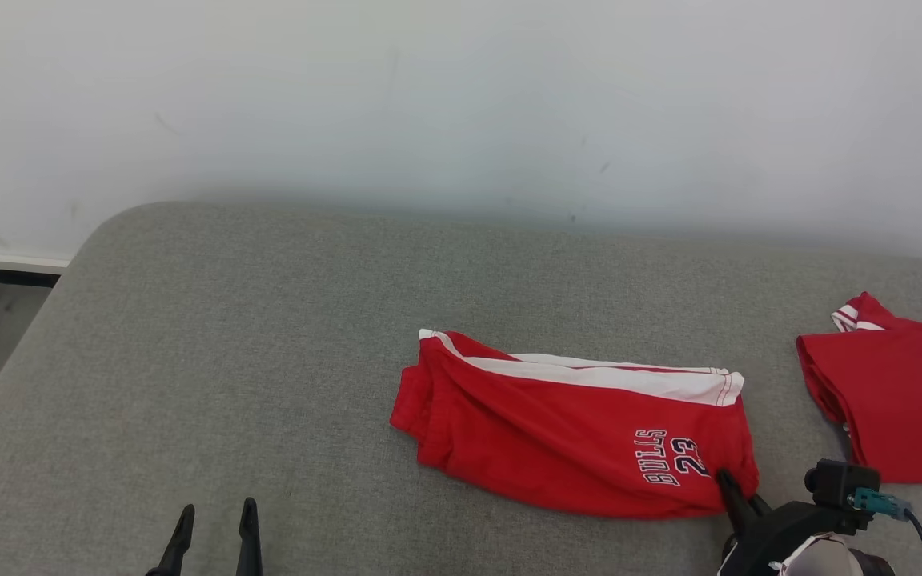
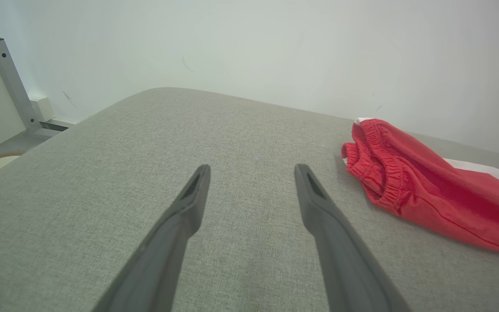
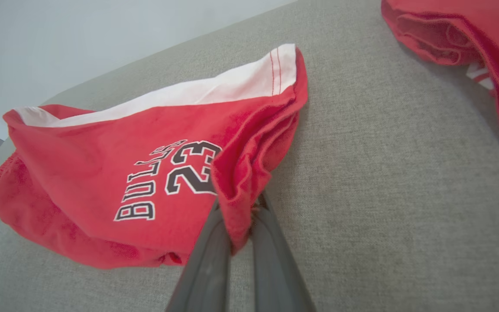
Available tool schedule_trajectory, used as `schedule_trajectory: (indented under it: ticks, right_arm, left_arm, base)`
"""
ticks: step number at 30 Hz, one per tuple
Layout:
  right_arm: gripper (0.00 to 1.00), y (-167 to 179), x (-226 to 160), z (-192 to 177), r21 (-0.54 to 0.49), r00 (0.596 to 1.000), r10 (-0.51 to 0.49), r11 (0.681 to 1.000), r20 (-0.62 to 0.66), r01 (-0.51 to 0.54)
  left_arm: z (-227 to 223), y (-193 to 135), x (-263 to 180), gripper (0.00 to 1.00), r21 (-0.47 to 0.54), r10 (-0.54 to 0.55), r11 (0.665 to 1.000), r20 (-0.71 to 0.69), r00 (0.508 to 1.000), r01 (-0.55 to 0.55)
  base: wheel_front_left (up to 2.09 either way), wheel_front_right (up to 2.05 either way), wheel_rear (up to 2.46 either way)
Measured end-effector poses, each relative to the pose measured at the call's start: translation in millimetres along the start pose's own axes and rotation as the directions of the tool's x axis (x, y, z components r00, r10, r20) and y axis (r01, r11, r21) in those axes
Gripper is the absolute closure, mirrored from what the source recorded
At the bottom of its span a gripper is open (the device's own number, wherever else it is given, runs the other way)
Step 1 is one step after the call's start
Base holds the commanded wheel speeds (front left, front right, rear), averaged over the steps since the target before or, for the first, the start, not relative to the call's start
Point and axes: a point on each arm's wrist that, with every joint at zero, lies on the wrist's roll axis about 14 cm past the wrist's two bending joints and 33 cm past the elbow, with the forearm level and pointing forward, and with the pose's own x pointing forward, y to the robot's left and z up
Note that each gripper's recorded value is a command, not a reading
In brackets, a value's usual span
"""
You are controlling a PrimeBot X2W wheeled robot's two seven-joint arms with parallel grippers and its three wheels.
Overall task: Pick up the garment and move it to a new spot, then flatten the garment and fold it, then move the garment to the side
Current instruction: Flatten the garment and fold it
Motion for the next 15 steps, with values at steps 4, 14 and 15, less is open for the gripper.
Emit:
schedule_trajectory:
  ticks: [4, 14, 15]
  right_arm:
    - [0.64, -10, -3, -9, 0.008, 0.999, -0.036, 0.999, -0.022, 0.036]
    - [0.00, -21, 10, 14, -0.036, 0.997, -0.075, 0.997, -0.001, 0.075]
    - [0.00, -22, 12, 16, -0.048, 0.997, -0.080, 0.996, -0.009, 0.080]
  left_arm:
    - [-2, -4, 2, 0.00, 0.000, -0.011, 1.000, -0.006, 1.000, 0.011]
    - [-2, -5, 4, 0.00, -0.002, -0.017, 1.000, -0.009, 1.000, 0.017]
    - [-2, -4, 4, 0.00, -0.002, -0.015, 1.000, -0.009, 1.000, 0.015]
  base:
    - [0.00, 0.00, 0.00]
    - [0.00, 0.00, 0.00]
    - [0.00, 0.00, 0.00]
